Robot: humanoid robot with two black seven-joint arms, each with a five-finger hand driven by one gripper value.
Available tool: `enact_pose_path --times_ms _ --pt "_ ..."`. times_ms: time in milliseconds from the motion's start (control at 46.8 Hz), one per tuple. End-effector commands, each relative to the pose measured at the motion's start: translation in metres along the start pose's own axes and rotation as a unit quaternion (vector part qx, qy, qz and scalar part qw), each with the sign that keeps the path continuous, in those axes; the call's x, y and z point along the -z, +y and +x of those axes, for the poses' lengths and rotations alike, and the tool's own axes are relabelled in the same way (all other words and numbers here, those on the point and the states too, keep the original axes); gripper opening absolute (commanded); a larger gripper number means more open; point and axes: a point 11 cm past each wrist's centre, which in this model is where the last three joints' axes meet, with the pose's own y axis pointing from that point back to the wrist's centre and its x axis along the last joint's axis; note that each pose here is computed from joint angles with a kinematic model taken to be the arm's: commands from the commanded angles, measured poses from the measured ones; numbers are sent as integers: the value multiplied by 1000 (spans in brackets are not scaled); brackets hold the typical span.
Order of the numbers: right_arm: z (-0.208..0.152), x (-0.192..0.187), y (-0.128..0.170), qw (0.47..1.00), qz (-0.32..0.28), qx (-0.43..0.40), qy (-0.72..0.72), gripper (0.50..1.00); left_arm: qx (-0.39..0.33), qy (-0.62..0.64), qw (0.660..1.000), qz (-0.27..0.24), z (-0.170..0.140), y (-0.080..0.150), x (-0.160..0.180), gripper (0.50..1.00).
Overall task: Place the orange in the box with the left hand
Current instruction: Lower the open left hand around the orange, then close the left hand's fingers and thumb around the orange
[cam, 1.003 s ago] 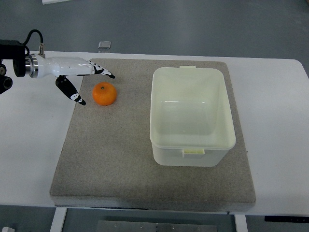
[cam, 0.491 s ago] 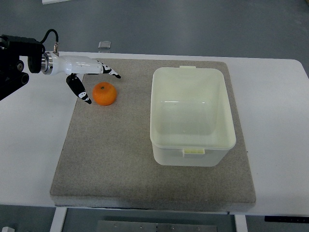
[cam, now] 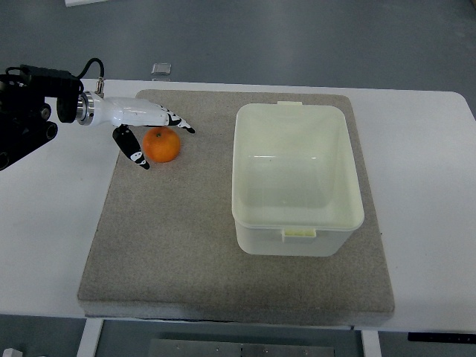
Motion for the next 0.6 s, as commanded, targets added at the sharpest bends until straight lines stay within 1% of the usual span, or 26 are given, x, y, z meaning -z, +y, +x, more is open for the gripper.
enact_pose_path --times_ms 0,256,406,448,576 --pt "0 0 0 1000 0 0 -1 932 7 -8 1000 5 -3 1 2 990" --pt "0 0 0 1000 0 0 0 932 19 -32 999 14 -10 2 7 981" --pt "0 0 0 1000 0 0 0 932 7 -49 998 34 -9 5 19 954" --pt "0 0 0 1000 0 0 -1 932 11 -52 998 34 -12 4 19 936" --pt "0 0 0 1000 0 0 0 932 9 -54 998 34 -11 3 18 928"
